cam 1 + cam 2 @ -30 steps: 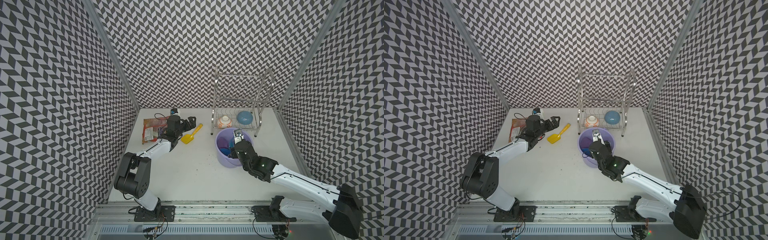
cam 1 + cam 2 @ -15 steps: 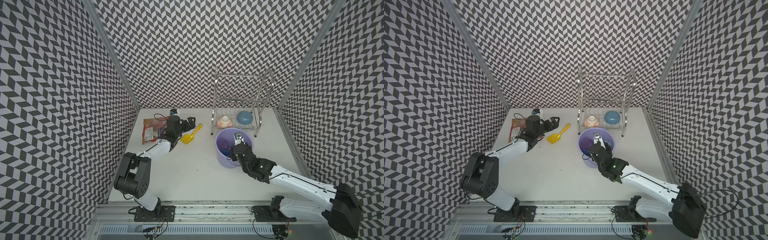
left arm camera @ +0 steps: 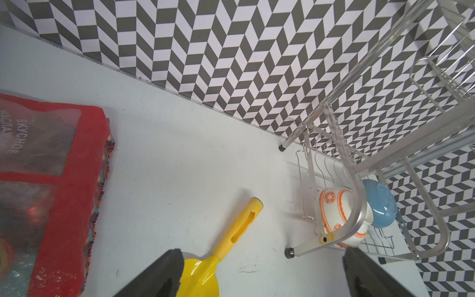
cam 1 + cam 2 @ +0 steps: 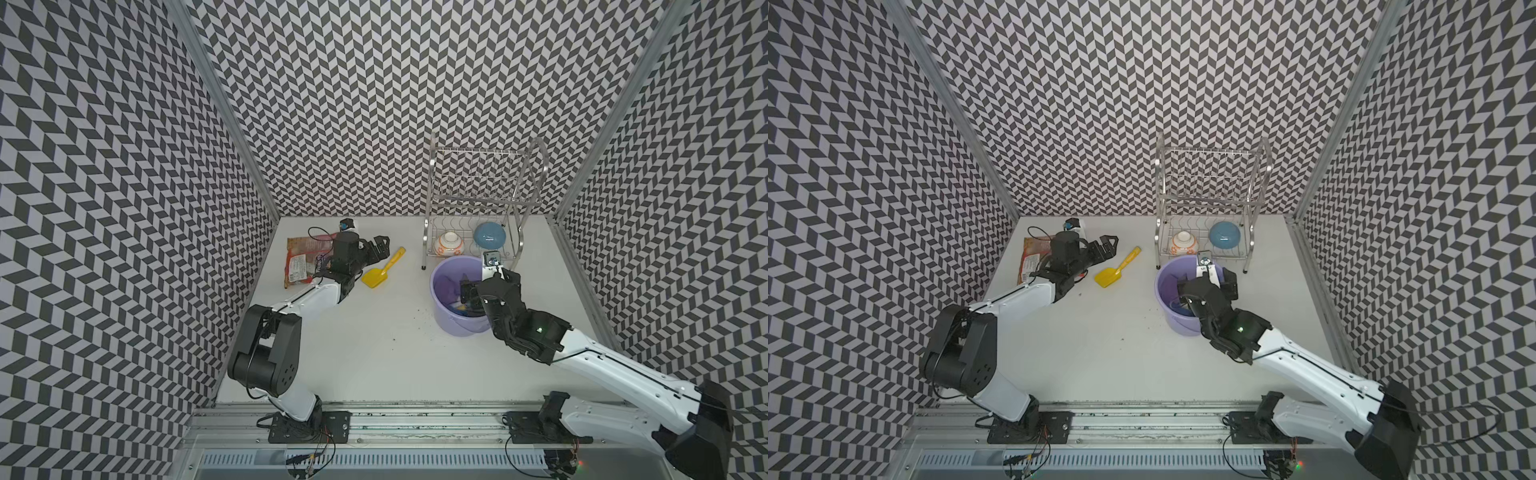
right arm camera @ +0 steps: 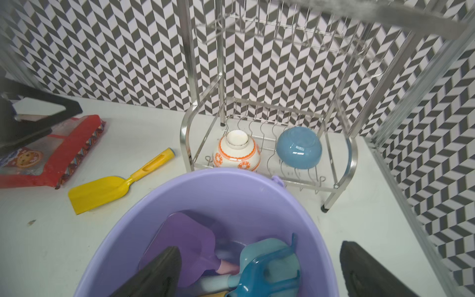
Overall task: Organize the gardening tools
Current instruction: Place the gardening tool in the container.
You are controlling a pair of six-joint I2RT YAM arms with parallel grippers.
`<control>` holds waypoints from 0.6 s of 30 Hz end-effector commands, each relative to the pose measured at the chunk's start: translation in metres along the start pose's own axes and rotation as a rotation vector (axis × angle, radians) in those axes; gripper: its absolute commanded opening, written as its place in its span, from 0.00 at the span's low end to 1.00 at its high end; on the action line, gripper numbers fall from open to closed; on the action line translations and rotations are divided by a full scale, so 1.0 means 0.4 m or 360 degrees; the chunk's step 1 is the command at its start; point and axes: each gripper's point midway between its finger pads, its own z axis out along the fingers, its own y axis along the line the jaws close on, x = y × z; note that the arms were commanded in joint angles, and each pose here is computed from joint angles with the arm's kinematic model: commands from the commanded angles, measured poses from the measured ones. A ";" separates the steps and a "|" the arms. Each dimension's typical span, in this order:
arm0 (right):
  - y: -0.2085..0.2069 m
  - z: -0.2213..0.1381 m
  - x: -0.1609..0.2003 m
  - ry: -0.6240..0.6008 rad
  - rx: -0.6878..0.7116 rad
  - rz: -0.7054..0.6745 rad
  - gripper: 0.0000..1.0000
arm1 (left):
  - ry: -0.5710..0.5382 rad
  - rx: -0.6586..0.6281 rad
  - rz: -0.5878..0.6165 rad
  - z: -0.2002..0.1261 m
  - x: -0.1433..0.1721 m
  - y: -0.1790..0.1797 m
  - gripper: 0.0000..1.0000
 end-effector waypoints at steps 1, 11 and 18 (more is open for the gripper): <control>-0.036 -0.031 -0.078 -0.0092 0.0047 0.0123 1.00 | 0.0049 -0.0020 0.0122 0.011 -0.011 -0.002 0.99; -0.073 -0.040 -0.115 -0.0104 0.0097 0.0263 1.00 | 0.0481 -0.0123 0.0392 0.114 0.121 0.038 0.81; -0.099 -0.053 -0.124 -0.0138 0.0119 0.0329 1.00 | 0.0657 -0.0249 0.0597 0.183 0.194 0.043 0.65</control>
